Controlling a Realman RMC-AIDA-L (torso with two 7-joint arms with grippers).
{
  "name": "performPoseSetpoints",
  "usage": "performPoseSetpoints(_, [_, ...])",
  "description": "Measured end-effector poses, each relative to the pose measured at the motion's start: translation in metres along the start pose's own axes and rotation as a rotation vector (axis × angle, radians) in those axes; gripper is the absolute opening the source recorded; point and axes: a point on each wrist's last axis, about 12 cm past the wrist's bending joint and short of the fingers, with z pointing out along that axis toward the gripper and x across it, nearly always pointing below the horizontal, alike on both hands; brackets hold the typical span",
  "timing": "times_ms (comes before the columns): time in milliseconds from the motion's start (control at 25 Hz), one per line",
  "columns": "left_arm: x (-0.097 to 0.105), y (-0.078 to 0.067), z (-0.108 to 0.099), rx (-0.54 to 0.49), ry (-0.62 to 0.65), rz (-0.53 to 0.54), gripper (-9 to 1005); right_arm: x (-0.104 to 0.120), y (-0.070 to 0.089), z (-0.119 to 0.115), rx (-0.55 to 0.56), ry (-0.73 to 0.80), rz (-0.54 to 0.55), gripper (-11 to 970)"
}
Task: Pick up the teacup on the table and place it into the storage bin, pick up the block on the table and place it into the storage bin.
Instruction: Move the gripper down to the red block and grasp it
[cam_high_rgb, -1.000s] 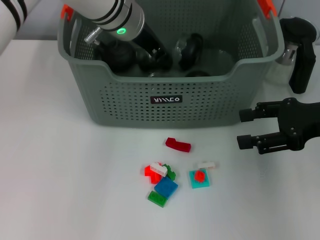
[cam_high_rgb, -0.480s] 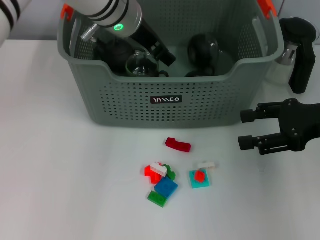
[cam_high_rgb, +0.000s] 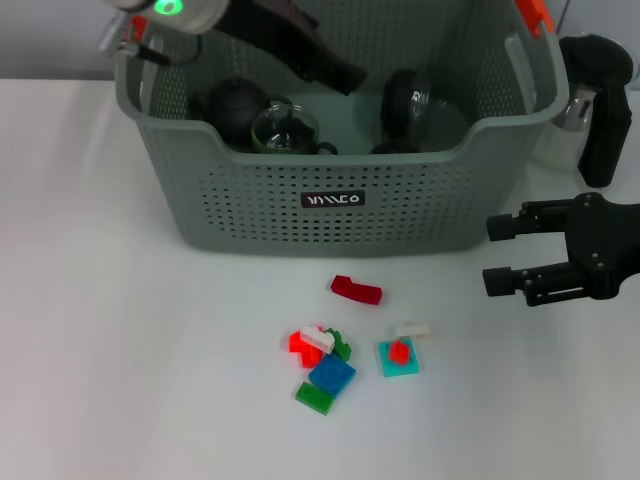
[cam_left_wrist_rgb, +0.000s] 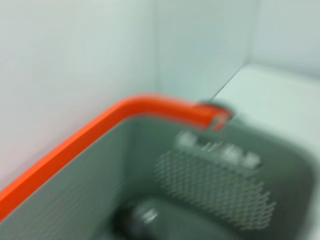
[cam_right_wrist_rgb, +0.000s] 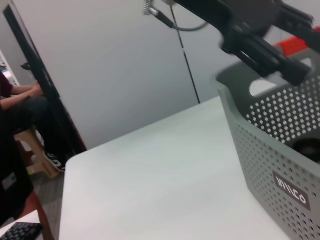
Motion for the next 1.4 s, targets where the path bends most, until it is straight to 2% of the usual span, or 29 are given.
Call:
performPoseSetpoints(80, [0.002,-0.009,-0.02,0.073,-0.073,-0.003,833,-0.002,0.001,-0.003,-0.011,-0.007,-0.005,837])
performPoseSetpoints(240, [0.02,-0.03,-0.045,0.233,-0.173,0.017,832,-0.005,0.001,-0.01,-0.018,-0.01,-0.013,836])
performPoseSetpoints(360, [0.038,-0.041,-0.058,0.34,-0.249,0.031,831,-0.005,0.001,-0.013,-0.015,0.005,-0.016,836])
performPoseSetpoints(480, [0.06,-0.046,-0.066,0.424,-0.33,0.046,831,-0.004,0.0,-0.016,-0.013,0.031,-0.018,836])
performPoseSetpoints(720, [0.102,-0.05,-0.057,0.566,-0.452,0.064,829,-0.009,0.0,-0.016,-0.051,0.104,-0.04,836])
performPoseSetpoints(880, [0.126,-0.053,-0.041,0.647,-0.51,0.06,827,-0.014,-0.001,-0.012,-0.08,0.169,-0.046,837])
performPoseSetpoints(1160, [0.153,-0.057,-0.023,0.658,-0.564,0.075,823,-0.025,-0.004,0.002,-0.114,0.285,-0.042,836])
performPoseSetpoints(1400, [0.174,-0.056,-0.015,0.651,-0.554,0.045,822,-0.037,-0.003,0.023,-0.157,0.349,-0.055,834])
